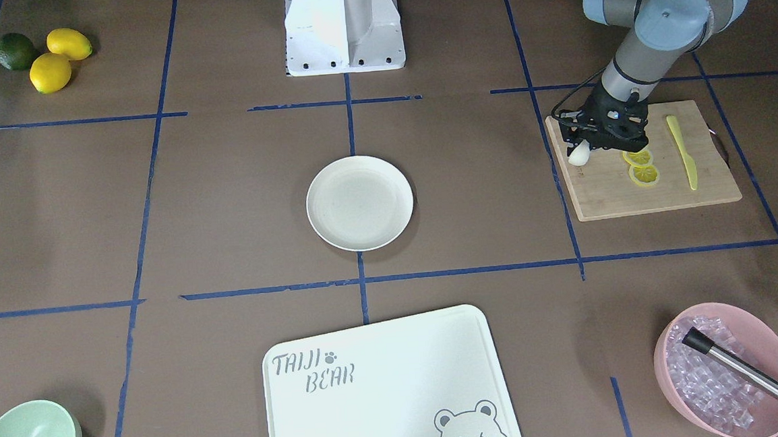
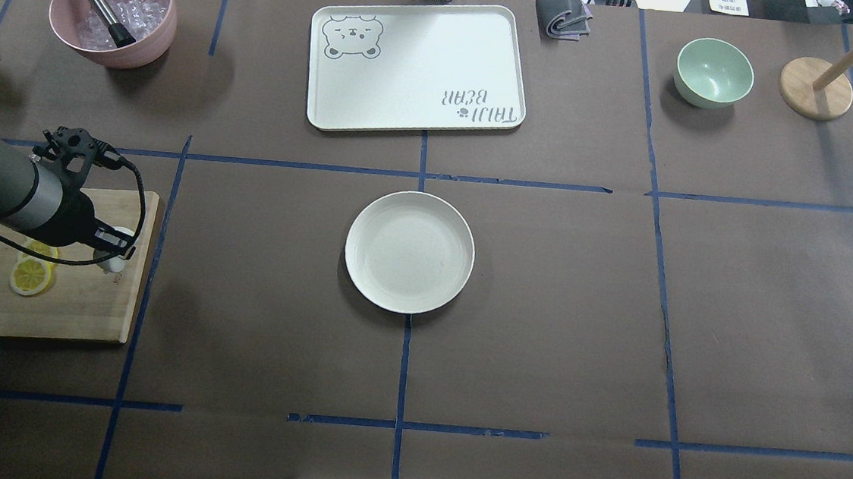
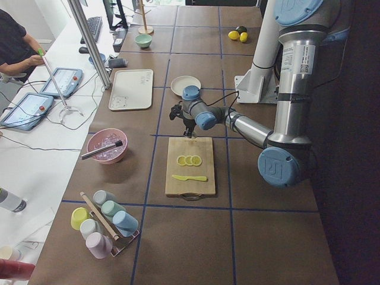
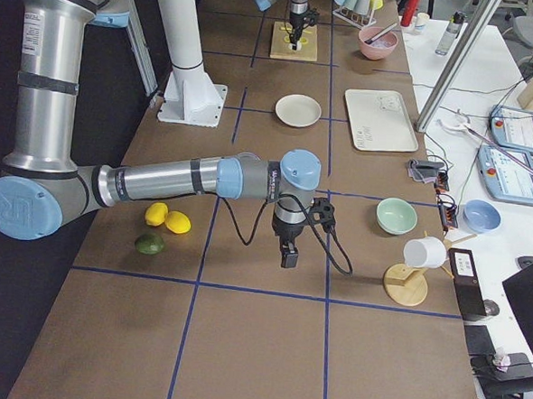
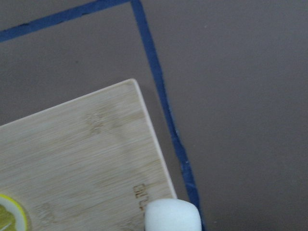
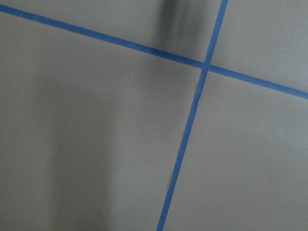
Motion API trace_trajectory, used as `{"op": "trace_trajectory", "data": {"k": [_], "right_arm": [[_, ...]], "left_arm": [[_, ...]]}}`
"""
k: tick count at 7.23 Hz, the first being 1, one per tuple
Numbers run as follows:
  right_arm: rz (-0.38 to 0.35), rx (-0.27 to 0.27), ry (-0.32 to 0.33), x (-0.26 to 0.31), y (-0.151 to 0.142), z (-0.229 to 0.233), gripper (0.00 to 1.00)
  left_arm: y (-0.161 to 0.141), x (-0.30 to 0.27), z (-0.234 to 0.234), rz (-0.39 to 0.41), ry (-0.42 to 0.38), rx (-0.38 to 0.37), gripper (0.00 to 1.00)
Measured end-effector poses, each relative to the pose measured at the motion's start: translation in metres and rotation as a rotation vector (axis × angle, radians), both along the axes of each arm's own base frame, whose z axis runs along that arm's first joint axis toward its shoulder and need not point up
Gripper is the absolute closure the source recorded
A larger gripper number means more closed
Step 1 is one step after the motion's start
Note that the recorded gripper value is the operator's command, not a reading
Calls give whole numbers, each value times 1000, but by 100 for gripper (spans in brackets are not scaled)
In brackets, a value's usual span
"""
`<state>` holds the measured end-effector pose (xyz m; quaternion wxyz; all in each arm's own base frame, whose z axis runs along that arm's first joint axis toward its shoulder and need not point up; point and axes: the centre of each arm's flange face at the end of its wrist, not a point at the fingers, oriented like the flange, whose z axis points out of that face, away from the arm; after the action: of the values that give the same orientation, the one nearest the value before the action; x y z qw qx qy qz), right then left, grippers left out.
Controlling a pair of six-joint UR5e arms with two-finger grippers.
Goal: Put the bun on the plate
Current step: 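Carry the bun with the left gripper over the white plate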
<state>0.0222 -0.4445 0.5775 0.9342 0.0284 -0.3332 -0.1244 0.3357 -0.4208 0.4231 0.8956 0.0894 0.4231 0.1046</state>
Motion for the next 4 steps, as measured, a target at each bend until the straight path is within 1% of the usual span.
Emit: {"op": "trace_trajectory", "data": {"k": [1, 2, 3, 4], "right_arm": [[0, 0, 0, 0, 0, 0, 0], [1, 0, 0, 0, 0, 0, 0], [1, -2, 0, 0, 0, 1, 0], [2, -5, 0, 0, 0, 2, 0]], "left_arm": [[-6, 22, -41, -50, 63, -40, 69], [-1, 54, -84, -78, 119, -98, 69], [6, 90, -131, -105, 154, -164, 69], [10, 128, -177, -145, 166, -211, 69]]}}
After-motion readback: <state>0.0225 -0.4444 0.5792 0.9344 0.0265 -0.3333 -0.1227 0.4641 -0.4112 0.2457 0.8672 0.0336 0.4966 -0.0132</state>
